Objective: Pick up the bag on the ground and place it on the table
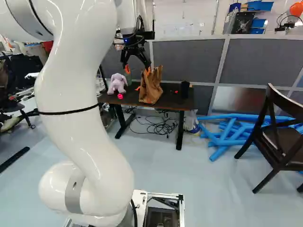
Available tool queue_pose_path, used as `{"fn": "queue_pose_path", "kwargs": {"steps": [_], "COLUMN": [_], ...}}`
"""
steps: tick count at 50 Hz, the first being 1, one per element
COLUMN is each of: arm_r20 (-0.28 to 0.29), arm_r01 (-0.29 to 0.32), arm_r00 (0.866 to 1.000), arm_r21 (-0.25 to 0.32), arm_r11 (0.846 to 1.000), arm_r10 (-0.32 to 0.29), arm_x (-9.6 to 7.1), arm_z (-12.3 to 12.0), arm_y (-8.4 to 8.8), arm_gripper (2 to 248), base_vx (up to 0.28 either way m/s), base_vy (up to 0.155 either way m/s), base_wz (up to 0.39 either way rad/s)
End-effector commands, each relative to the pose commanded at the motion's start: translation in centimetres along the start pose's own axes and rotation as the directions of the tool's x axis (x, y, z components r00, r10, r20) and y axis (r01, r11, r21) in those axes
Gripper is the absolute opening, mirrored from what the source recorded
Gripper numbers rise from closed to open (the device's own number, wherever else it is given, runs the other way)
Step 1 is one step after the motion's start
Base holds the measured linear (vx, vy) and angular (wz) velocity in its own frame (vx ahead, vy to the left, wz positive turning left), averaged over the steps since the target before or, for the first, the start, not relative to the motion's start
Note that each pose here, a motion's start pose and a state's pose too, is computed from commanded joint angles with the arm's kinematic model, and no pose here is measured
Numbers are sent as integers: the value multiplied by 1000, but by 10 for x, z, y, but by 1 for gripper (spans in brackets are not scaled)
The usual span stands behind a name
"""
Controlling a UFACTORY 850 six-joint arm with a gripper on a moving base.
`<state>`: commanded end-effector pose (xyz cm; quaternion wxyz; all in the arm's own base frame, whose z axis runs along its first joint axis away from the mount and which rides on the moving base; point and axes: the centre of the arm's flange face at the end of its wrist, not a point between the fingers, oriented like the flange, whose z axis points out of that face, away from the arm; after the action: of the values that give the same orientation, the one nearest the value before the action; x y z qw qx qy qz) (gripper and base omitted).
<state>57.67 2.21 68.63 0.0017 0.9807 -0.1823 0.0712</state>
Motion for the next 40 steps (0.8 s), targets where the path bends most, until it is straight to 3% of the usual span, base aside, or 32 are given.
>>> {"fn": "queue_pose_path", "kwargs": {"steps": [40], "arm_r20": [-98], "arm_r01": [41], "arm_r00": [995], "arm_r21": [44], "arm_r11": [998], "arm_r10": [-36], "arm_x": [-13], "arm_z": [33], "arm_y": [6], "arm_gripper": [247], "base_vx": [0], "base_vy": [0], "base_wz": [0]}}
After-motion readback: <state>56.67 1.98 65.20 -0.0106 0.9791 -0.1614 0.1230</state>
